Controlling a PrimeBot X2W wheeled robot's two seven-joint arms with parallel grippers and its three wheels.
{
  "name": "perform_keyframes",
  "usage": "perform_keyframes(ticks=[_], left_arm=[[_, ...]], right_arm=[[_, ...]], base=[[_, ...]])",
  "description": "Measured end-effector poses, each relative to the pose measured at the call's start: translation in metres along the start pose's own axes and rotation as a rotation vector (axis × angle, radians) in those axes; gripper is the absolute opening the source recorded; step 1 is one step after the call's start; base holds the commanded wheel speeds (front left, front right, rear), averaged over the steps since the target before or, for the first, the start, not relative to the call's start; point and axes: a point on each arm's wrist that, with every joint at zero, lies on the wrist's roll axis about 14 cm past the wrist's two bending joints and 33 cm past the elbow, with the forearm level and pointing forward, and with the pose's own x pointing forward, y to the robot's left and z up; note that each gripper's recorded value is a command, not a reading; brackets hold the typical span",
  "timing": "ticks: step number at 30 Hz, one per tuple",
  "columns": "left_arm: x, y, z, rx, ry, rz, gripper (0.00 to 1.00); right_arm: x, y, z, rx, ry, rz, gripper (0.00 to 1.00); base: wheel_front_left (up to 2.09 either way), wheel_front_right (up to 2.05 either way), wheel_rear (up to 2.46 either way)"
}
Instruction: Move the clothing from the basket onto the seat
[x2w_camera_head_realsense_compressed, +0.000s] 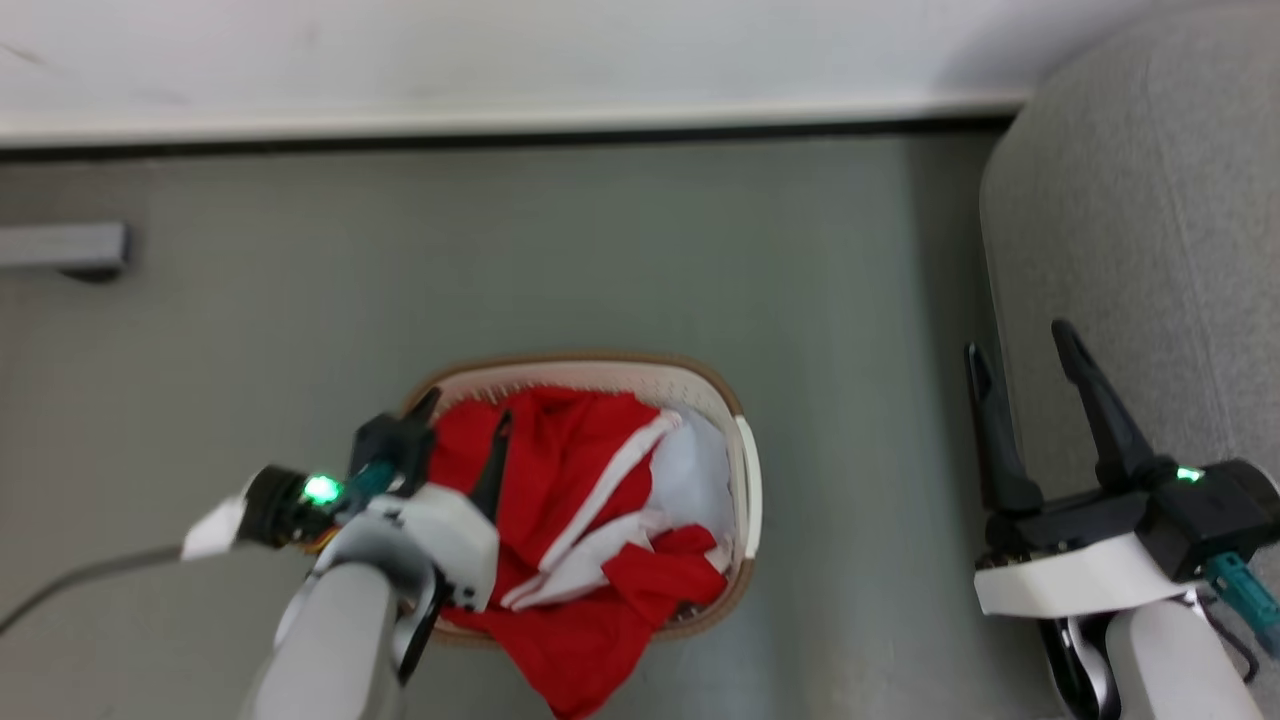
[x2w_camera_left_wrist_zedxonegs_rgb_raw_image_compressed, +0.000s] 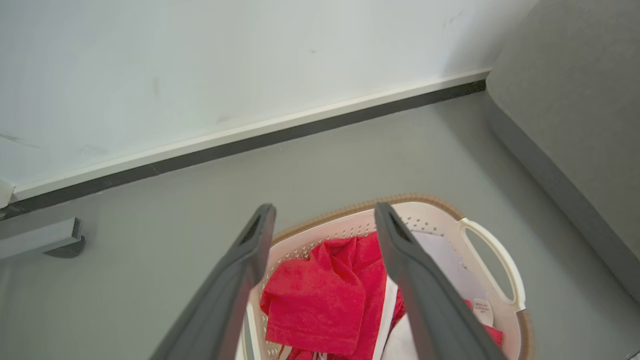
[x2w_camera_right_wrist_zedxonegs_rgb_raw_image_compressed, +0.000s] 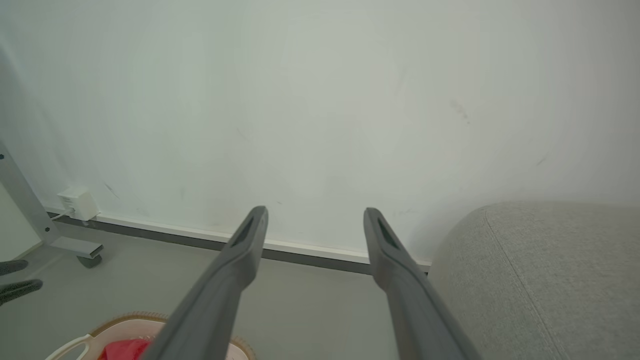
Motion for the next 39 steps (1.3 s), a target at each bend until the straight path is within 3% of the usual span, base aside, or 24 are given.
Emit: perform_keyframes(ticks=[7,15,39], left_arm=[[0.046,-0.030,-0.071,0.048,0.320,-0.107,1.00],[0.062,-0.025,-0.140,0.073,0.598,-0.075,1.00],[0.119,-0.009,-0.202,0.110,0.766,-0.056,1.00]], right_arm=[[0.016,-0.008,-0.032,0.017,0.057,-0.004,1.00],[0.019,-0.025,-0.042,0.042,0.071,-0.041,1.00],[0.027,-0.042,-0.074,0.132,0.114,-0.079,1.00]], base=[[0.00,0.00,0.00],[0.00,0.00,0.00],[0.00,0.00,0.00]])
